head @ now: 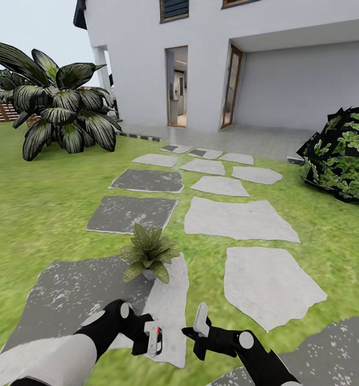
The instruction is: Pick up the pesticide atomizer in the garden and spray insectifuge to fully cover both potted plants in the garden.
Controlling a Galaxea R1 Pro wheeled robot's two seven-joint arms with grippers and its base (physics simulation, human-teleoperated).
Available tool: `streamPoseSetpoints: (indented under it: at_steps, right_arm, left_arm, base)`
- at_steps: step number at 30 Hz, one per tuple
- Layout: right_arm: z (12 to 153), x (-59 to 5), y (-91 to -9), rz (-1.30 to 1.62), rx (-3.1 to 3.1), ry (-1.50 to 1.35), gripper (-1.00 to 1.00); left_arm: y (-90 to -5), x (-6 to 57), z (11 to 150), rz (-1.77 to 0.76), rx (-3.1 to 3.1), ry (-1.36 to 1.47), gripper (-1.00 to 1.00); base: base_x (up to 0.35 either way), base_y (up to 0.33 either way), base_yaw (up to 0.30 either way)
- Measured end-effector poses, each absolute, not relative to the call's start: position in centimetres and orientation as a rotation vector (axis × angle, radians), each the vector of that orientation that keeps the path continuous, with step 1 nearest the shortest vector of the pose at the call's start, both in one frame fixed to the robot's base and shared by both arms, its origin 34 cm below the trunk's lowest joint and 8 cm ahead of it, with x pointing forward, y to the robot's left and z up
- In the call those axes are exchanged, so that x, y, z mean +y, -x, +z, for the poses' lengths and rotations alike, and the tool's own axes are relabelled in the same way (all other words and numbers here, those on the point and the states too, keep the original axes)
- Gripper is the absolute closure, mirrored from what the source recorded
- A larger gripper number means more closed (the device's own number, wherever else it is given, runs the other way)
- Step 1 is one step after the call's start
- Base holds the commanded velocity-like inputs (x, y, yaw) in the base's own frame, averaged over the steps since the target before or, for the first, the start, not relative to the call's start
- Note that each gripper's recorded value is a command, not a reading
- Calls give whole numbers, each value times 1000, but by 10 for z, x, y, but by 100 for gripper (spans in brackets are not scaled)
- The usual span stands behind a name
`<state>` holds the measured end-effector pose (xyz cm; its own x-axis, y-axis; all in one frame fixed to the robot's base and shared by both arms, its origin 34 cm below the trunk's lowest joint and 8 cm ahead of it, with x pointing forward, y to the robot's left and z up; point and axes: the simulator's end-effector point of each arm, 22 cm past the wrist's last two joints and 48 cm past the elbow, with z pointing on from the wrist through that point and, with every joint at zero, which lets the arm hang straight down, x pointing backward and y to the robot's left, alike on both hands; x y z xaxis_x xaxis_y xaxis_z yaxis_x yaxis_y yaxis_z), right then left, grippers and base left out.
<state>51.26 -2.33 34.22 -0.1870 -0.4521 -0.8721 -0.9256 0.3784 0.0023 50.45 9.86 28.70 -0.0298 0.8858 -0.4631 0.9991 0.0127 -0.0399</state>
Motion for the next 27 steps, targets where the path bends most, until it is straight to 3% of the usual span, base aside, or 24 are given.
streamPoseSetpoints:
  at_steps: [4, 5, 12, 16, 21, 24, 27]
  right_arm:
    - [342, -24, -512, 708, 1797, 1208, 100]
    - [342, -24, -512, 708, 1797, 1209, -100]
    - [338, -31, -513, 696, 1812, 1205, -100]
    - [329, -54, -528, 595, 1854, 1147, -100]
    - [244, -180, -512, 210, 2157, 923, -100]
    - [208, -233, -476, -14, 2297, 792, -100]
    - [210, -265, -471, -123, 2316, 489, -100]
  left_arm:
    - [-507, 171, 275, -441, 2089, -1933, 100]
    - [-507, 191, 273, -420, 2114, -1926, 100]
    - [-478, 289, 256, -350, 2280, -1857, 100]
    - [-471, 309, 254, -360, 2332, -1727, 100]
    - [-488, 315, 238, -305, 2466, -1118, 100]
    - [-490, 312, 236, -356, 2495, -798, 100]
    - [-485, 326, 230, -310, 2485, -469, 100]
  base:
    - [0, 0, 0]
    - [0, 0, 0]
    - [0, 0, 0]
    - [0, 0, 0]
    - [0, 0, 0]
    - [0, 0, 0]
    - [0, 0, 0]
